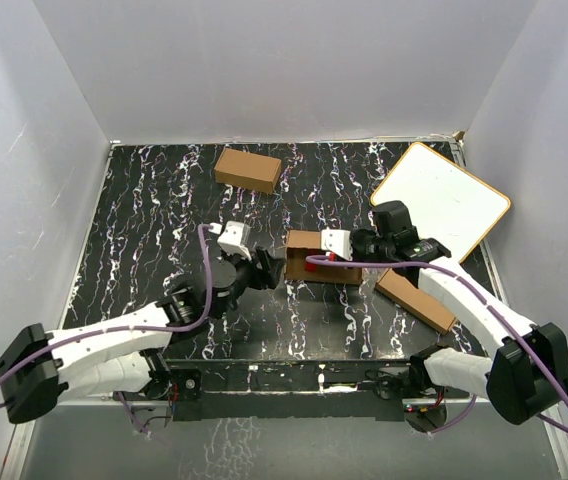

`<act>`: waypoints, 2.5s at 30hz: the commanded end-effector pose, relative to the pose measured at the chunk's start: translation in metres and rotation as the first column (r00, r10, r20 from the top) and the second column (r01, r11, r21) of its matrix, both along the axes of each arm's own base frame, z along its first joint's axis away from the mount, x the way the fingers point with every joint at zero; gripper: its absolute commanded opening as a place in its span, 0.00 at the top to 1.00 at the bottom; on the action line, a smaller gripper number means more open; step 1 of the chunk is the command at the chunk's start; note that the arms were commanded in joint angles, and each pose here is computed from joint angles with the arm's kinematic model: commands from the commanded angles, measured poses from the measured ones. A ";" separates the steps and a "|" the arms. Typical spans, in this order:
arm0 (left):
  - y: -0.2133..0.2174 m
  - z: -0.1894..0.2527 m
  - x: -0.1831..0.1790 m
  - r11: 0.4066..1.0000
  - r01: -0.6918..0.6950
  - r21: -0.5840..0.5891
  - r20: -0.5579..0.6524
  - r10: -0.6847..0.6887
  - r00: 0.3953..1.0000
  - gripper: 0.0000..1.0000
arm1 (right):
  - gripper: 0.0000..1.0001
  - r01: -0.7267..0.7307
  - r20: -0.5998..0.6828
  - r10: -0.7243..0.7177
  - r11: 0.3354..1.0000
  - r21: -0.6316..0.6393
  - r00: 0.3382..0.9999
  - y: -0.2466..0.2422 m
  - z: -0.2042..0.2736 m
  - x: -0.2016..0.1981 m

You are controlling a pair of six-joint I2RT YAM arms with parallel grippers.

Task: Fold the paper box

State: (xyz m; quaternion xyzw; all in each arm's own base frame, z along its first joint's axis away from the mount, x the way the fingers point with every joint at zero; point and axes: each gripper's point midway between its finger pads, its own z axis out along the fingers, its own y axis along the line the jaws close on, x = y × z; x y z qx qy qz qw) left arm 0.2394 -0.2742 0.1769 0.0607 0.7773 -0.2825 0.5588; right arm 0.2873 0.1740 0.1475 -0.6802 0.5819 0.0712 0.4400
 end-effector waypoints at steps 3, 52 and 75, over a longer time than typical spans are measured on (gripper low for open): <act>0.012 0.037 -0.009 0.997 0.070 0.013 0.033 -0.070 0.997 0.41 | 0.92 -0.039 0.000 0.039 0.998 0.041 0.999 0.006 0.003 -0.011; -0.039 -0.101 0.039 0.984 0.180 -0.003 -0.530 -0.154 0.834 0.71 | 0.79 -0.102 -0.326 0.079 0.993 -0.054 0.942 -0.006 -0.094 -0.061; -0.034 -0.116 0.048 0.989 0.137 0.060 -0.552 -0.082 0.830 0.60 | 0.30 0.034 -0.363 0.061 0.967 0.251 0.930 -0.003 -0.011 -0.051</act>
